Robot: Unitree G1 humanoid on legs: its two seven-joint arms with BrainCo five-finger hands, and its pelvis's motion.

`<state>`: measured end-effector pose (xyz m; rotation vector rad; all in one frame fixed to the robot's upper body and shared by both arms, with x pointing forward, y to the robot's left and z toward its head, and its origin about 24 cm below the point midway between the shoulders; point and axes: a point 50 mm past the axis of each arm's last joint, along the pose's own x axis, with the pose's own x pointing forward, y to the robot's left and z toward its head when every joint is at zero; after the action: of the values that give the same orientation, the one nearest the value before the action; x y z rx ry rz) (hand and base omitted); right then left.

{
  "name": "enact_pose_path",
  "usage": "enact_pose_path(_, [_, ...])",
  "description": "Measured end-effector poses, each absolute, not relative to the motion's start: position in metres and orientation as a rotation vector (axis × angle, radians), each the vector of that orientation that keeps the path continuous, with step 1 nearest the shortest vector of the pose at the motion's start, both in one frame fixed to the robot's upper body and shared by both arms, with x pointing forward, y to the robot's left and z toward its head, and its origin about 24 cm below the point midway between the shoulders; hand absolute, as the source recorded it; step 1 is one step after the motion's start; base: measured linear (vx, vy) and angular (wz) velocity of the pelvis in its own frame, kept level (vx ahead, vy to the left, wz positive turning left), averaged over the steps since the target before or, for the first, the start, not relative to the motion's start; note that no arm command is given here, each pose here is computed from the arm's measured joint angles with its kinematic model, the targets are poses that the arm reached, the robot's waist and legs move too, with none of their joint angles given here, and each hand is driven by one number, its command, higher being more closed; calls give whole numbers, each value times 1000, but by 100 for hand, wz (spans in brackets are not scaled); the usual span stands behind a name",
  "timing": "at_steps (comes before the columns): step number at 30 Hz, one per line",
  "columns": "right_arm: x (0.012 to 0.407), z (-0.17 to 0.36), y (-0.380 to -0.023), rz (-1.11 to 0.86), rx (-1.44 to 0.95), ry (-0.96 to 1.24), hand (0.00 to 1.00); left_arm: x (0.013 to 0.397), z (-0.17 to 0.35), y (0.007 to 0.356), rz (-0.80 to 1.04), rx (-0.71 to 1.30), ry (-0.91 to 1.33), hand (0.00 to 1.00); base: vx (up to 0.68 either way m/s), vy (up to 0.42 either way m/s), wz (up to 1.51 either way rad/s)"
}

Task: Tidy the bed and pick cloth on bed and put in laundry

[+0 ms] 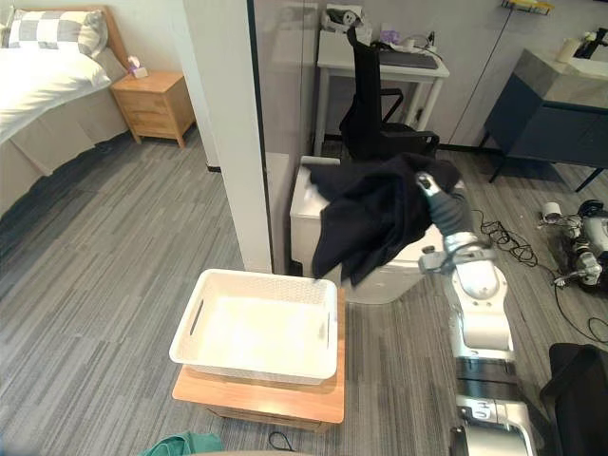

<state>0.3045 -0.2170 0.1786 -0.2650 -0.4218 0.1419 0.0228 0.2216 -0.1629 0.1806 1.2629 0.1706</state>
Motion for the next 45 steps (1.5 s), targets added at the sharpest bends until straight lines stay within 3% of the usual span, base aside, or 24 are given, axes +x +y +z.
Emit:
enact_pose_path(8, [321, 182, -170, 329, -285, -375, 100, 24, -163, 221, 167, 167, 1250, 100, -159, -45, 4])
enact_pose_path(17, [326, 158, -158, 387, -297, -274, 100, 16, -166, 216, 145, 129, 1279, 100, -112, -3, 17])
enact_pose_path(27, [336, 95, -127, 485, -285, -33, 100, 22, -164, 224, 118, 144, 1268, 100, 97, 22, 5])
enact_pose_path(33, [342, 93, -111, 507, -325, -24, 100, 33, -164, 222, 102, 145, 1263, 100, -16, -33, 7])
enact_pose_path(37, [343, 87, -100, 480, -341, -16, 100, 65, -159, 223, 97, 160, 1191, 100, -136, -30, 14])
enact_pose_path(41, [369, 125, -94, 368, -369, -104, 100, 124, -139, 240, 117, 233, 1022, 100, -131, -16, 4])
enact_pose_path(45, [383, 148, -97, 284, -372, -150, 100, 154, -125, 244, 137, 256, 917, 100, -55, -4, 13])
